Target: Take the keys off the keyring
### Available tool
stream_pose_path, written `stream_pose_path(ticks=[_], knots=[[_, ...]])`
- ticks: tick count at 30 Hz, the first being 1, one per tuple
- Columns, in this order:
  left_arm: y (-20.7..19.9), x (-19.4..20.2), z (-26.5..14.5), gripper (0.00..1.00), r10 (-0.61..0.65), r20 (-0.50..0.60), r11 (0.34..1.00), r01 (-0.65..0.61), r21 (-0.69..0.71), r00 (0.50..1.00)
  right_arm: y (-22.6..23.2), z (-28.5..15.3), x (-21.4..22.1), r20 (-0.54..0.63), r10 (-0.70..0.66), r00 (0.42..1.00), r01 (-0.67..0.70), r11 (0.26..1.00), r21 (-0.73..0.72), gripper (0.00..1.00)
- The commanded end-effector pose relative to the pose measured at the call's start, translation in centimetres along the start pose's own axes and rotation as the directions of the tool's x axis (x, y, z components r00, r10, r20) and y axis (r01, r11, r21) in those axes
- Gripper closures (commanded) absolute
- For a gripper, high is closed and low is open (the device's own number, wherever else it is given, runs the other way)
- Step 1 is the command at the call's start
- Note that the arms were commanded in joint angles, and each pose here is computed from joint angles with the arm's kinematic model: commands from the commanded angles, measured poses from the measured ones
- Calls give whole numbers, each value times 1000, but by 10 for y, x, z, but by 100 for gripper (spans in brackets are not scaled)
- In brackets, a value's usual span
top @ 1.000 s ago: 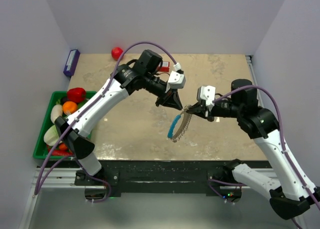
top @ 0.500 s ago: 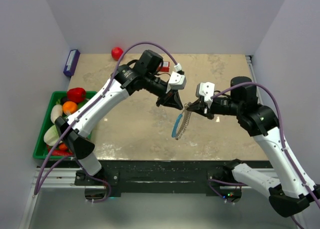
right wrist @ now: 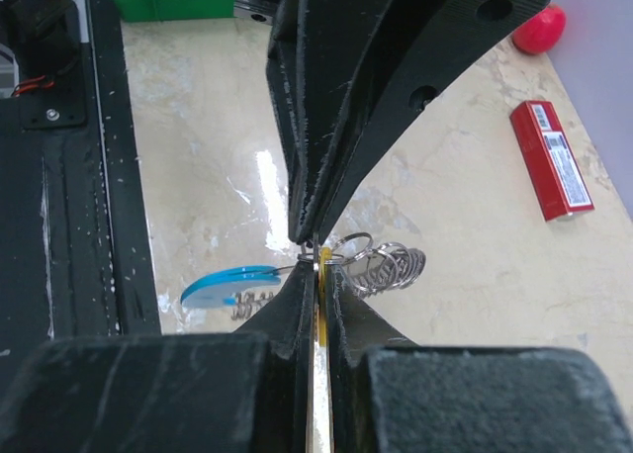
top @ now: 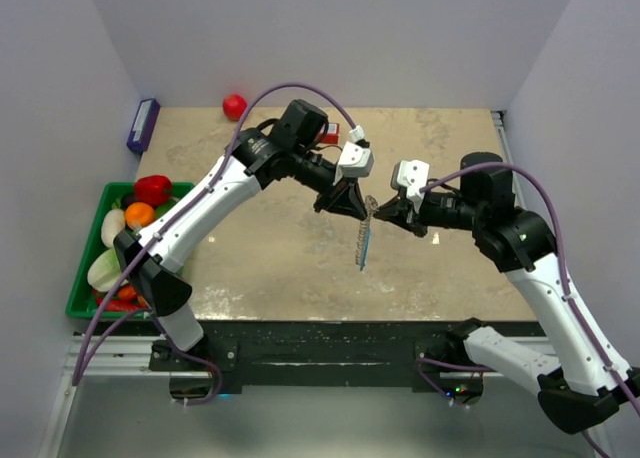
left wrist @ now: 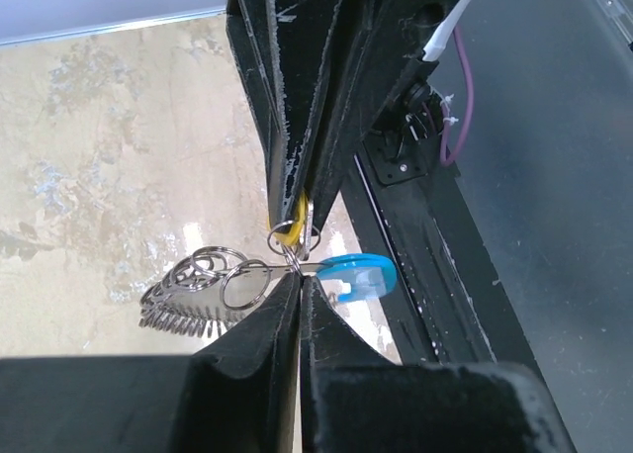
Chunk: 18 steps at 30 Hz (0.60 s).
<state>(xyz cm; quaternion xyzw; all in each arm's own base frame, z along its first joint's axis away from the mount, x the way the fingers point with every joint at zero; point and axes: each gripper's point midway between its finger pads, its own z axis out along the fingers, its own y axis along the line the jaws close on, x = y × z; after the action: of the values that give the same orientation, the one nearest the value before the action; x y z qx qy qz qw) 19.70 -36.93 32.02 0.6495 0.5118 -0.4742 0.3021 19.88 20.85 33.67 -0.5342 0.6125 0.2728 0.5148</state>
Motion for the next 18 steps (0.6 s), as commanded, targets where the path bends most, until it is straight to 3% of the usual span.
stream_pose_path(ticks=[1, 6, 13, 18], knots=[[-18, -16, 3, 87, -4, 53, 996, 0, 86, 999, -27, 2, -33, 92, -84, 992, 75, 992, 103, 100], [-23, -21, 1, 69, 11, 68, 994, -18, 106, 998, -29, 1, -37, 95, -93, 991, 84, 991, 104, 100], [-20, -26, -8, 66, 55, 52, 998, -57, 32, 997, -27, -3, -34, 66, -125, 990, 118, 988, 95, 100], [-4, -28, -22, 66, 74, 18, 993, -72, -93, 997, -24, -8, -35, 45, -167, 985, 163, 983, 81, 100]])
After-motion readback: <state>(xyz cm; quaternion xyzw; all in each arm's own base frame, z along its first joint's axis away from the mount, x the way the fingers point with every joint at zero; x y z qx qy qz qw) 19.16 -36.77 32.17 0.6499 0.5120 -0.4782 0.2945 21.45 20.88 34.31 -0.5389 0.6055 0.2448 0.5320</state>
